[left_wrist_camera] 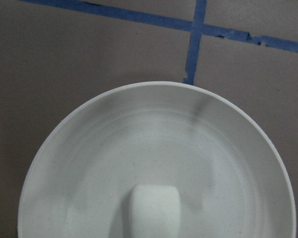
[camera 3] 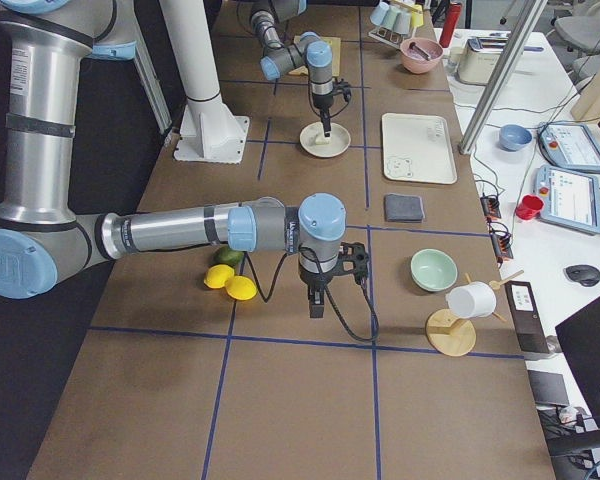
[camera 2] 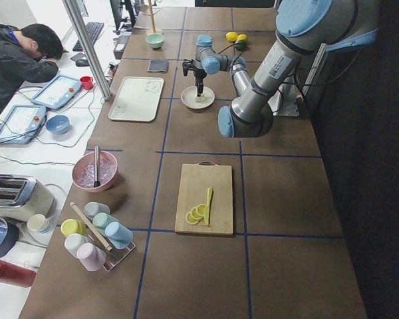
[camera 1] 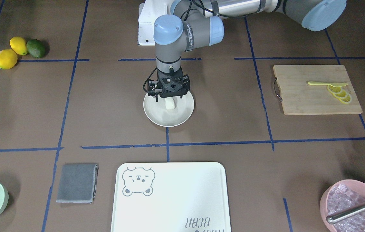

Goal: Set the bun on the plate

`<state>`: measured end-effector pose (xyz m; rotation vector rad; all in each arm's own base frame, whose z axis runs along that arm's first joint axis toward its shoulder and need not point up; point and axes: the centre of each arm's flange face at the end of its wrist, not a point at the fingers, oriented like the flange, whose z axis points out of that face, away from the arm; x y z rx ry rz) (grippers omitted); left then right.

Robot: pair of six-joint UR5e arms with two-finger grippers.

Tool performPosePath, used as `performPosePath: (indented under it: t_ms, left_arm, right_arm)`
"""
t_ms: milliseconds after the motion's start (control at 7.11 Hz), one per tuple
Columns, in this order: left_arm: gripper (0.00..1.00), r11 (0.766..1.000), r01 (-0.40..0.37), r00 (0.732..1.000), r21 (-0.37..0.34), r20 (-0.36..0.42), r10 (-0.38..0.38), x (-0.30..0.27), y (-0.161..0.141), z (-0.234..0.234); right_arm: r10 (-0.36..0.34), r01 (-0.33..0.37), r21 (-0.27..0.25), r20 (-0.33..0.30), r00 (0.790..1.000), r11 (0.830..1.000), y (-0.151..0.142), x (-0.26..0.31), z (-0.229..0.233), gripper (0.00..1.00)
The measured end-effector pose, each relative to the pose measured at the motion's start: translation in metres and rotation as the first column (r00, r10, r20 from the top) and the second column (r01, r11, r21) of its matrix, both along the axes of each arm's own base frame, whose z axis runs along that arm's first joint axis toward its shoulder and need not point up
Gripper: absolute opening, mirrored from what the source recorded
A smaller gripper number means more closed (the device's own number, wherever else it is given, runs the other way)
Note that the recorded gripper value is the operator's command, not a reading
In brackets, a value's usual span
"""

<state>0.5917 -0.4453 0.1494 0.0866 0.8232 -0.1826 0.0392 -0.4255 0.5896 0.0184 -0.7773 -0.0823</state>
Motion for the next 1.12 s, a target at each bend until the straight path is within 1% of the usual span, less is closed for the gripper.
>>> performPosePath:
  t_ms: [141,422,703,844,1125]
  left_arm:
    - [1.0,0.999,-0.04,0.999,0.018,0.026,0.04,-0.042,-0.015,0.014]
    - [1.0,0.988,-0.144,0.988,0.061,0.058,0.141,-0.152,-0.05,0.077]
    - [1.0,0.964,-0.249,0.967,0.093,0.08,0.242,-0.261,-0.087,0.151]
    - [1.0,0.95,-0.292,0.955,0.106,0.09,0.284,-0.317,-0.103,0.19]
    - [1.0,0.924,-0.356,0.933,0.137,0.105,0.344,-0.434,-0.122,0.272]
  right_arm:
    - [-0.002,0.002,-0.006,0.003,1.0,1.0,-0.001,0.0,0.004,1.0]
    - [-0.013,0.013,0.0,0.011,1.0,1.0,-0.005,0.002,0.01,1.0]
    - [-0.014,0.014,0.019,0.018,1.0,1.0,-0.013,0.009,0.011,1.0]
    - [-0.015,0.014,0.017,0.031,0.999,1.0,-0.018,0.011,0.015,1.0]
    - [-0.022,0.022,0.012,0.072,0.997,1.0,-0.024,0.014,0.027,1.0]
